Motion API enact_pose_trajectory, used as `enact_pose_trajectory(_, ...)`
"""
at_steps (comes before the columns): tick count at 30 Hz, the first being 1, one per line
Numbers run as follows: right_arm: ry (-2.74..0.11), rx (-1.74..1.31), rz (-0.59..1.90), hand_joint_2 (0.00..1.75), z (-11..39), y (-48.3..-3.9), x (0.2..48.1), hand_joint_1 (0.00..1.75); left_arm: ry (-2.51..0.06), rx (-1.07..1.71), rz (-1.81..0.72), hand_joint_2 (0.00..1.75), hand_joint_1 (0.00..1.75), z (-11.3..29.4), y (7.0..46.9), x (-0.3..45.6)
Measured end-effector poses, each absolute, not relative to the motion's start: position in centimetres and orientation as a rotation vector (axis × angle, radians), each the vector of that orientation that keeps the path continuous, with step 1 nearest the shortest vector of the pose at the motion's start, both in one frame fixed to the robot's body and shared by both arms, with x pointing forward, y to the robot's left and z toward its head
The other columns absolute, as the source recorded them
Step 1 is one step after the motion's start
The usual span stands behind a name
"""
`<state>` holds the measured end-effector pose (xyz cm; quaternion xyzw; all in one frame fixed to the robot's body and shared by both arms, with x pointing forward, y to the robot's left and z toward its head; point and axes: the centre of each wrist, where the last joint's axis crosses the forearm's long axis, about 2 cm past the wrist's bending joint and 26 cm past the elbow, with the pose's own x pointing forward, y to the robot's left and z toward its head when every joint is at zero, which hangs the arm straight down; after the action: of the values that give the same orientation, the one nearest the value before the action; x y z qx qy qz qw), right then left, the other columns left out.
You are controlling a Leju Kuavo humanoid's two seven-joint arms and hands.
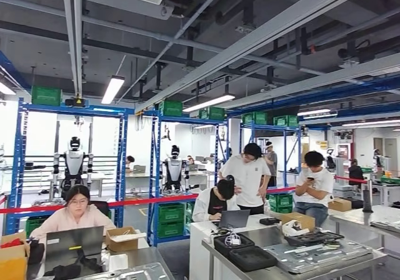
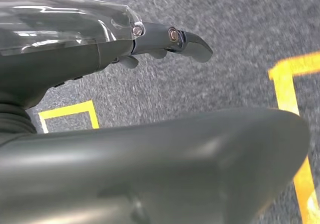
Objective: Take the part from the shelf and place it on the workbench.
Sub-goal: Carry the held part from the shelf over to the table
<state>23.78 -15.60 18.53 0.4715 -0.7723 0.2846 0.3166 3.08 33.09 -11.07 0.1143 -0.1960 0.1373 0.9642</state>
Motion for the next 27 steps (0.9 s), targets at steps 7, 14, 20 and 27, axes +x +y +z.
enact_pose_trajectory(7,-2.068,1.263,0.744,1.75,19.37,-15.30,23.66,1.75,-0.397,0.226,0.275,1.75,0.00,-11.08,32.99,3.05)
enact_pose_trajectory(14,-2.065,1.268,0.744,1.75,19.34,-15.29,23.53,1.75,-0.397,0.226,0.275,1.75,0.00,-11.08,32.98,3.07)
enact_pose_trajectory(20,-2.066,1.269,0.743,1.75,19.38,-15.32,23.49,1.75,-0.395,0.224,0.274,1.75,0.00,-11.10,32.96,2.90)
enact_pose_trajectory(27,-2.054,1.269,0.732,1.75,18.96,-15.46,23.20,1.75,-0.402,0.223,0.273,1.75,0.00,-11.07,32.97,3.17)
